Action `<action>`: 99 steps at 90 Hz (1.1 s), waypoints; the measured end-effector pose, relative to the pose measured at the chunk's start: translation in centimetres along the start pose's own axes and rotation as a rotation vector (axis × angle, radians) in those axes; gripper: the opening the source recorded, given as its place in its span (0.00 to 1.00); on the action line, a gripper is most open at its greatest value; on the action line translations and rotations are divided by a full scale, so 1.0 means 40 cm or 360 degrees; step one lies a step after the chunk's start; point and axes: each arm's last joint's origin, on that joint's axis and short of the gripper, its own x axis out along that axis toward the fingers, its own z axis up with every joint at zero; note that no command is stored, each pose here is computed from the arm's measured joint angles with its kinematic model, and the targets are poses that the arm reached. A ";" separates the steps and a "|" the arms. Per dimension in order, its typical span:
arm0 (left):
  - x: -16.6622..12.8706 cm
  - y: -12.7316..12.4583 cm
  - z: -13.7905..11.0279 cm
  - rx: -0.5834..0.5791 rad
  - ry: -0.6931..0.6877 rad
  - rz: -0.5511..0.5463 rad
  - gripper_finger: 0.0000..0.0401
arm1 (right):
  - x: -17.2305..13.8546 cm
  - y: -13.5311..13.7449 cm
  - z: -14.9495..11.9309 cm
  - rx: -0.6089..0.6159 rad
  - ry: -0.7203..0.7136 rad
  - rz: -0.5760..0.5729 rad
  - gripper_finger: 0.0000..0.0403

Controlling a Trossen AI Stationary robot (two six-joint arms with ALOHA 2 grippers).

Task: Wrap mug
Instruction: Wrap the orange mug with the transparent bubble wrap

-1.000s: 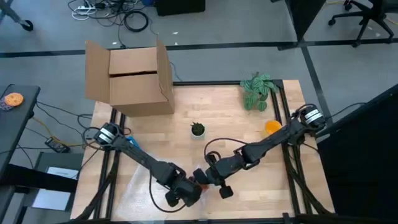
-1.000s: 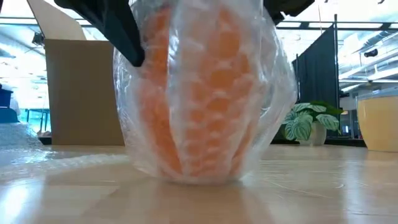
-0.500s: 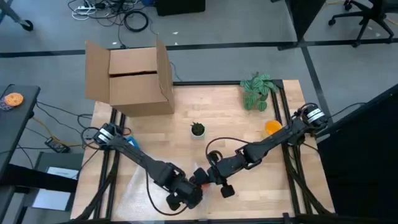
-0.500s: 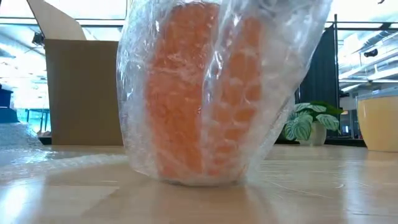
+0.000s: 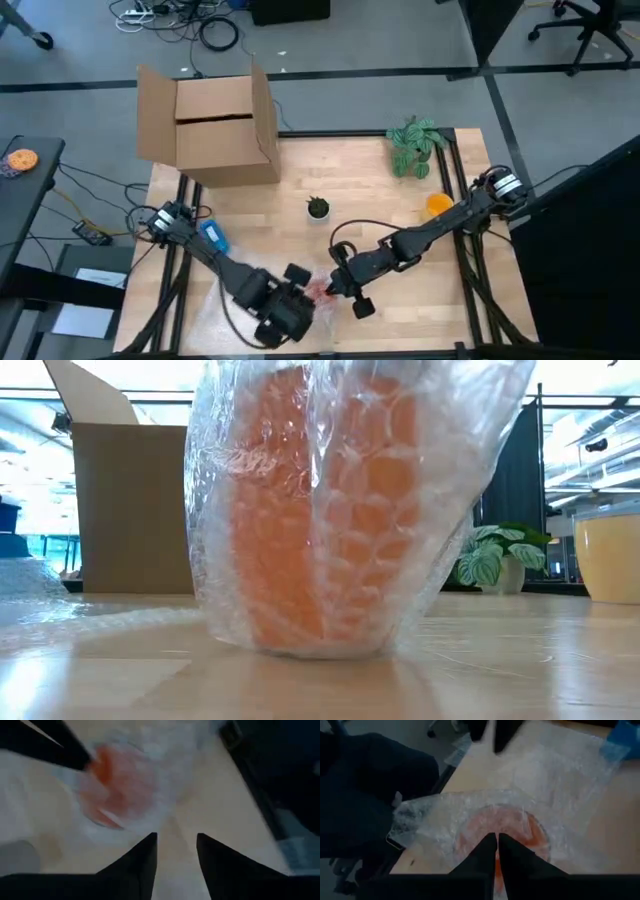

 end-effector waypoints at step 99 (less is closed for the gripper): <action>0.278 -0.035 -0.232 -0.0375 -0.0599 -0.0068 0.00 | 0.246 -0.010 -0.010 0.0028 0.1007 -0.0101 0.00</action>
